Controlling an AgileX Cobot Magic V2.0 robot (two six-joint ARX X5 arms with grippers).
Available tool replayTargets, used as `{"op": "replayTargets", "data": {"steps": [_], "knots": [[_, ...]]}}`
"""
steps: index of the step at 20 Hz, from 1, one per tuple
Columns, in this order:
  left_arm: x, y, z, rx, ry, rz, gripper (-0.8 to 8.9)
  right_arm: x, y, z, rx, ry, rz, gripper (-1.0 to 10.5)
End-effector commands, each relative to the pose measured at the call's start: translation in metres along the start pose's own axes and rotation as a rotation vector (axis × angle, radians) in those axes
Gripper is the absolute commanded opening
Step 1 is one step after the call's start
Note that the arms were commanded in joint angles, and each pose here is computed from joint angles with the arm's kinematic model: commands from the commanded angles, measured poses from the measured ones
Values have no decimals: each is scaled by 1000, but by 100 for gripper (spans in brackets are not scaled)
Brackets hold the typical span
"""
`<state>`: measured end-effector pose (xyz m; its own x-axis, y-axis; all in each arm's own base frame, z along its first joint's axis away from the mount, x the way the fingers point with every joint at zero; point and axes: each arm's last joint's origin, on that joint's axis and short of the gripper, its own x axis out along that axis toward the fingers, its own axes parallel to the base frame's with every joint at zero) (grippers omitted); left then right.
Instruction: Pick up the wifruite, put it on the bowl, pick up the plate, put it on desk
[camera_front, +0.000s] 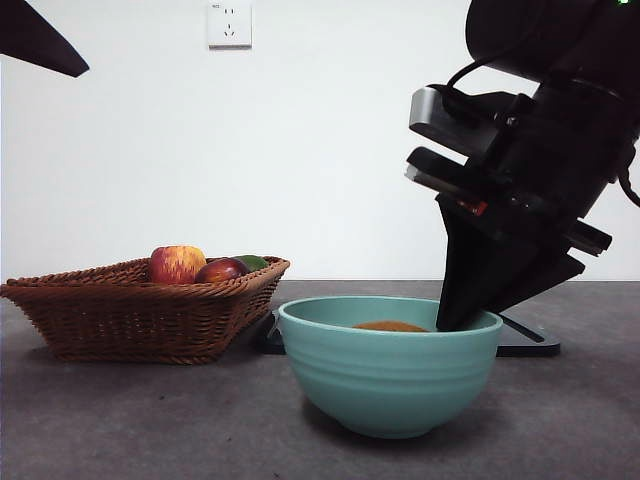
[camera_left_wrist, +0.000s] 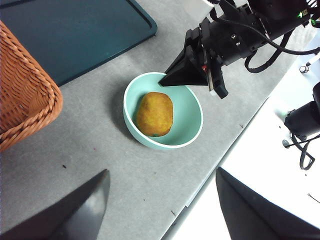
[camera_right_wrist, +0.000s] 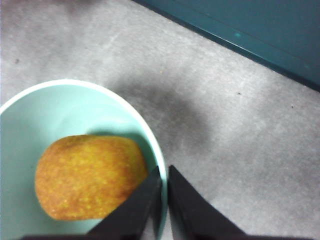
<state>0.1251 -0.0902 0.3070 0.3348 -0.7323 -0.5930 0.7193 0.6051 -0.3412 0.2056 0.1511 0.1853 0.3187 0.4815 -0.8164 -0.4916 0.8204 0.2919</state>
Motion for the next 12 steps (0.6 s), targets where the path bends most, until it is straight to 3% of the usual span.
{"op": "replayTargets", "data": {"steps": [1,7,12], "knots": [[0,-1,2,20,-7,-7,340,-5,5,4,-3,-28,19,9],[0,-1,2,20,-7,-7,340,-25,10,27,-10,-89,4,9],[0,-1,2,23,-7,-7,340,-43,0,56,0,-192,-48,9]]}}
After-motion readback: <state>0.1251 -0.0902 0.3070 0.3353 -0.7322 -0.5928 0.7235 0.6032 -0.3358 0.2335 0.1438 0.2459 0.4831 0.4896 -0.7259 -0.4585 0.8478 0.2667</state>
